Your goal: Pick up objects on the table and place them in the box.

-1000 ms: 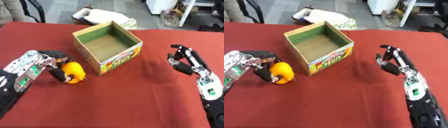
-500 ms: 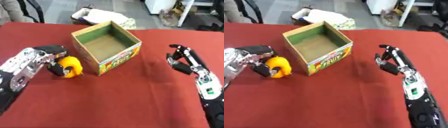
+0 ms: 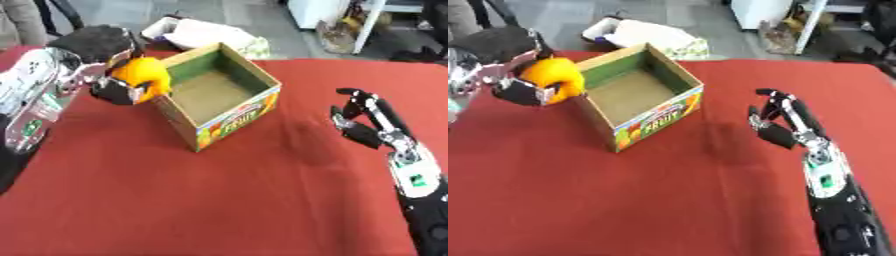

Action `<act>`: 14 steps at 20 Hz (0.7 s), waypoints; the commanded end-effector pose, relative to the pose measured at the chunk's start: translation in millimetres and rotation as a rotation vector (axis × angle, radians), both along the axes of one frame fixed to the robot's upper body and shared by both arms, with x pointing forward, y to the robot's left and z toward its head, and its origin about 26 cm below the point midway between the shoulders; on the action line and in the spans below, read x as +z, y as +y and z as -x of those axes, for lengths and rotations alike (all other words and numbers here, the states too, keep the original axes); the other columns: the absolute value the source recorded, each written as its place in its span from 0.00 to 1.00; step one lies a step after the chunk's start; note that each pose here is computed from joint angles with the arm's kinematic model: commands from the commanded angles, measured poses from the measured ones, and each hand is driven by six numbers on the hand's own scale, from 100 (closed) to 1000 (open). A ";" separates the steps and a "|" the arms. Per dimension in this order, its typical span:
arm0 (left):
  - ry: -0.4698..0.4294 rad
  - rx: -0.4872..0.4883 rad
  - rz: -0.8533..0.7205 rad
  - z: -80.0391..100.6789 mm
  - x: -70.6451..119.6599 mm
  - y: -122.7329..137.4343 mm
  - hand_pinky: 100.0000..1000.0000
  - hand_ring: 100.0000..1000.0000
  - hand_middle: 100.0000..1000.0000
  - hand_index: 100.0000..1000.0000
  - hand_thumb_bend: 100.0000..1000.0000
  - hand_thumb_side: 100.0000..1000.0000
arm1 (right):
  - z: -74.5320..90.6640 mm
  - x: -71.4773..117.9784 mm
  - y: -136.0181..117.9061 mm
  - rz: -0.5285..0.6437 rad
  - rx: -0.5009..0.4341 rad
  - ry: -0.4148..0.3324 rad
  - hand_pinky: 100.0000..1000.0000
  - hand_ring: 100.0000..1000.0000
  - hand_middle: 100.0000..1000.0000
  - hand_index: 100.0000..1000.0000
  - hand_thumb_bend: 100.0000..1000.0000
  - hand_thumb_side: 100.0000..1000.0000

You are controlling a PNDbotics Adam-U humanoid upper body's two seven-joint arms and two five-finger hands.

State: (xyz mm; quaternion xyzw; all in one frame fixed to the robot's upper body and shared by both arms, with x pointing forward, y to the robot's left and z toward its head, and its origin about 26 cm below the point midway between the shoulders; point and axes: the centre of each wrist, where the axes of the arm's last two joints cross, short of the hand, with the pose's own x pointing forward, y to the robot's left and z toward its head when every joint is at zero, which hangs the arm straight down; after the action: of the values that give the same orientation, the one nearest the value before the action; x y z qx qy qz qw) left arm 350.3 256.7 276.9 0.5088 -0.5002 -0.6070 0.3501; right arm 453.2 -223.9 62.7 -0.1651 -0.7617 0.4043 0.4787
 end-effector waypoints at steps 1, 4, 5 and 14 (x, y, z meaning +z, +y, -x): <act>-0.064 -0.012 -0.027 -10.4 14.0 -8.1 0.23 0.22 0.26 0.48 0.00 0.14 | -3.0 11.1 -2.2 0.016 0.001 -0.030 0.55 0.56 0.36 0.87 0.00 0.50; -0.073 -0.021 -0.019 -29.6 12.0 -20.9 0.23 0.22 0.27 0.48 0.00 0.14 | -2.9 10.7 -0.8 0.014 0.005 -0.029 0.55 0.56 0.36 0.87 0.00 0.50; -0.075 -0.021 -0.016 -38.1 9.6 -26.7 0.23 0.23 0.27 0.48 0.00 0.14 | -2.9 10.8 0.1 0.013 0.007 -0.030 0.55 0.56 0.36 0.87 0.00 0.50; -0.080 0.072 -0.006 -106.8 -54.1 -57.7 0.28 0.27 0.30 0.52 0.00 0.16 | -4.5 14.9 9.5 -0.003 0.032 -0.042 0.55 0.56 0.36 0.87 0.00 0.51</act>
State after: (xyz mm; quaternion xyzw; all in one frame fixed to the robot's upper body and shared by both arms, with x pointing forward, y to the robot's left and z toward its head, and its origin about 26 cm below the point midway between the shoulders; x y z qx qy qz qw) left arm 450.5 200.9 217.0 0.5364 -0.4894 -0.5881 0.3563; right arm 452.7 -214.9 60.9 -0.1532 -0.7650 0.4056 0.4762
